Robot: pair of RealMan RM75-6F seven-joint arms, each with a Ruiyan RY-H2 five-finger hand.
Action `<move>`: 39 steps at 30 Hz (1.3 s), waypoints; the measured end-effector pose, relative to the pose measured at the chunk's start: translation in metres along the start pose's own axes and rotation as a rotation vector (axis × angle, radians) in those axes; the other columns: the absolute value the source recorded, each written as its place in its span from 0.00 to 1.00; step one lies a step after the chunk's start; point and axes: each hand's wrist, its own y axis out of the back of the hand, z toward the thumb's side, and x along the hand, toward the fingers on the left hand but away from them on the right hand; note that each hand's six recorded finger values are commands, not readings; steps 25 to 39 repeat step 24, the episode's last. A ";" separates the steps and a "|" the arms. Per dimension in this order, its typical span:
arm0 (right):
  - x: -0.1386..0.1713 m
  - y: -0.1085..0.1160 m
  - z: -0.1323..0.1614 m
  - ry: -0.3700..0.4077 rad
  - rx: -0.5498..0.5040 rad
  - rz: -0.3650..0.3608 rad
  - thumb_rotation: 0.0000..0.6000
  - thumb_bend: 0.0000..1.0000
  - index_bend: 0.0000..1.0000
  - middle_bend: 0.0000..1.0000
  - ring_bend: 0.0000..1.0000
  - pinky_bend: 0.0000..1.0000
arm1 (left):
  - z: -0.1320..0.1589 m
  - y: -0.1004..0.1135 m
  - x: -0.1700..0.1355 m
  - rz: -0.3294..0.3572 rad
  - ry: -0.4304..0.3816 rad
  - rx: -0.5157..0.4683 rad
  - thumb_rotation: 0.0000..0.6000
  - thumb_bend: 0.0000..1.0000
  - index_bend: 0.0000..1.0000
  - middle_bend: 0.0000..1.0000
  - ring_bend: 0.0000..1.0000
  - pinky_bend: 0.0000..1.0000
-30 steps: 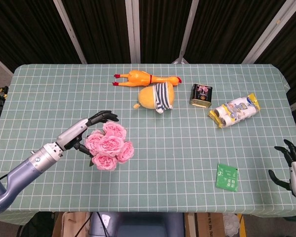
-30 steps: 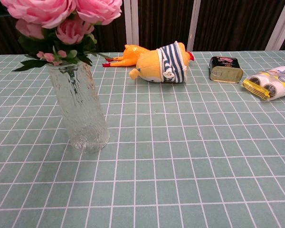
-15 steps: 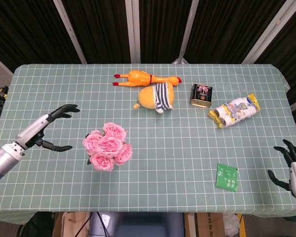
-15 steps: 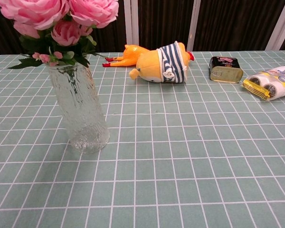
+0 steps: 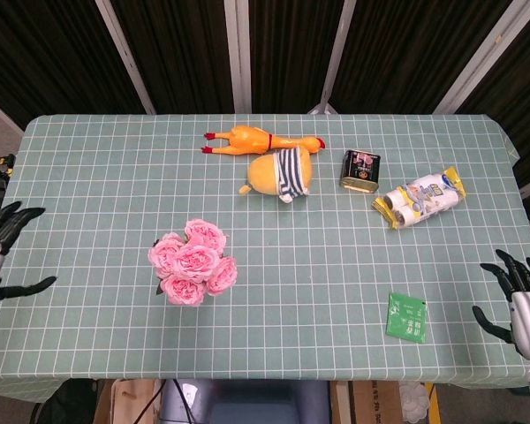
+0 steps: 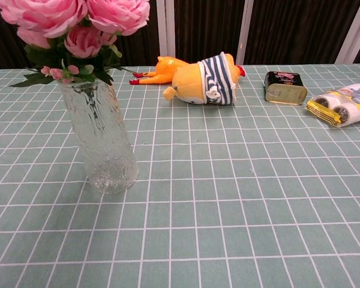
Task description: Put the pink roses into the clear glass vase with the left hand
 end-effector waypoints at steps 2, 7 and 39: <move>0.002 0.002 0.002 0.013 0.001 -0.005 1.00 0.31 0.25 0.11 0.13 0.02 | -0.013 -0.002 -0.026 0.028 0.069 0.046 1.00 0.16 0.16 0.12 0.00 0.11; 0.005 0.003 0.004 0.017 -0.002 -0.004 1.00 0.31 0.25 0.11 0.13 0.02 | -0.021 -0.010 -0.054 0.032 0.135 0.100 1.00 0.16 0.16 0.12 0.00 0.11; 0.003 -0.004 0.014 0.059 0.006 0.020 1.00 0.31 0.25 0.11 0.13 0.02 | -0.041 -0.009 -0.063 0.076 0.208 0.131 1.00 0.17 0.16 0.12 0.00 0.10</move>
